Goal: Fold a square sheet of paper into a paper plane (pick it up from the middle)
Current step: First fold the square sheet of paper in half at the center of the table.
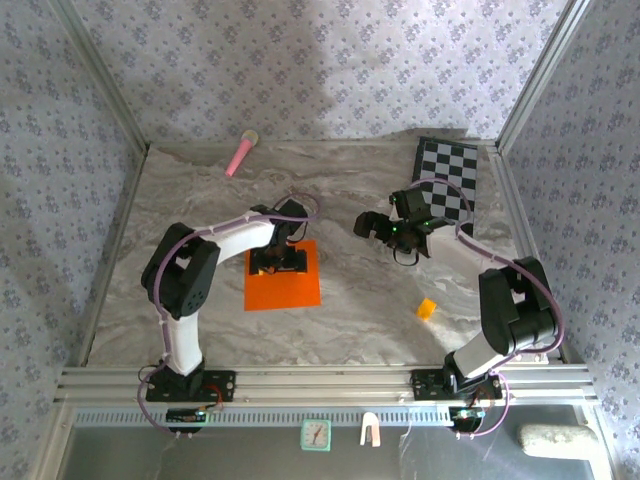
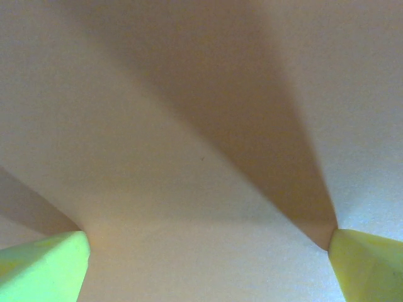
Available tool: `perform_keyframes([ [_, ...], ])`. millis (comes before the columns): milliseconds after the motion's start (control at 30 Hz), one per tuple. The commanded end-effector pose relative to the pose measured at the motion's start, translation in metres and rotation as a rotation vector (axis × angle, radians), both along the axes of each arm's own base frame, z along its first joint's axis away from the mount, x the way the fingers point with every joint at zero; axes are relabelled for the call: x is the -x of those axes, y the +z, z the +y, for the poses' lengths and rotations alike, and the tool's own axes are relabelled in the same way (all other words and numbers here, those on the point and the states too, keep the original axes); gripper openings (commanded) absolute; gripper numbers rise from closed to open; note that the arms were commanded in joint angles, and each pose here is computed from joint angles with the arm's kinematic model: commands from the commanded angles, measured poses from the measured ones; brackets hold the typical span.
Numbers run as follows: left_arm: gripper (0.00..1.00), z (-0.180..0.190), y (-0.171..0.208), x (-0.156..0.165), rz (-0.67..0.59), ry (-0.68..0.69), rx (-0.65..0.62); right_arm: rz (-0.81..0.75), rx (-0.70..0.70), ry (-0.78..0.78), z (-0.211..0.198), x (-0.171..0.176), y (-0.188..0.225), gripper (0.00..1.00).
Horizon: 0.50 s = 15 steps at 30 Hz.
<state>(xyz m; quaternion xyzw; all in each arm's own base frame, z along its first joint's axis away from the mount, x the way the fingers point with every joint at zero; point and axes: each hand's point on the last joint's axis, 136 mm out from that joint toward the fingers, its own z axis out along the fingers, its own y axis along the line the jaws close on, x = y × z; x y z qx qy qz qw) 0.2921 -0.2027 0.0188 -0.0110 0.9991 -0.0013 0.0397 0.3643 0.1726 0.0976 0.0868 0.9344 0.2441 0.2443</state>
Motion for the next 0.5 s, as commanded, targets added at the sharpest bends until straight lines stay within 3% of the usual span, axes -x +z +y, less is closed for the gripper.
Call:
perform_keyframes([
  [0,0.96,0.0107,-0.0221,0.0144,0.063,0.005,-0.062,-0.021,0.014,0.004,0.0029,-0.0068,0.0061,1.00],
  [333,0.92,0.0115,-0.0301,0.0181,0.075,0.006,-0.063,-0.019,0.011,-0.001,0.0028,-0.0071,0.0059,1.00],
  [467,0.84,0.0090,-0.0212,0.0156,0.048,0.011,-0.038,-0.018,0.008,-0.003,0.0035,-0.0075,0.0056,1.00],
])
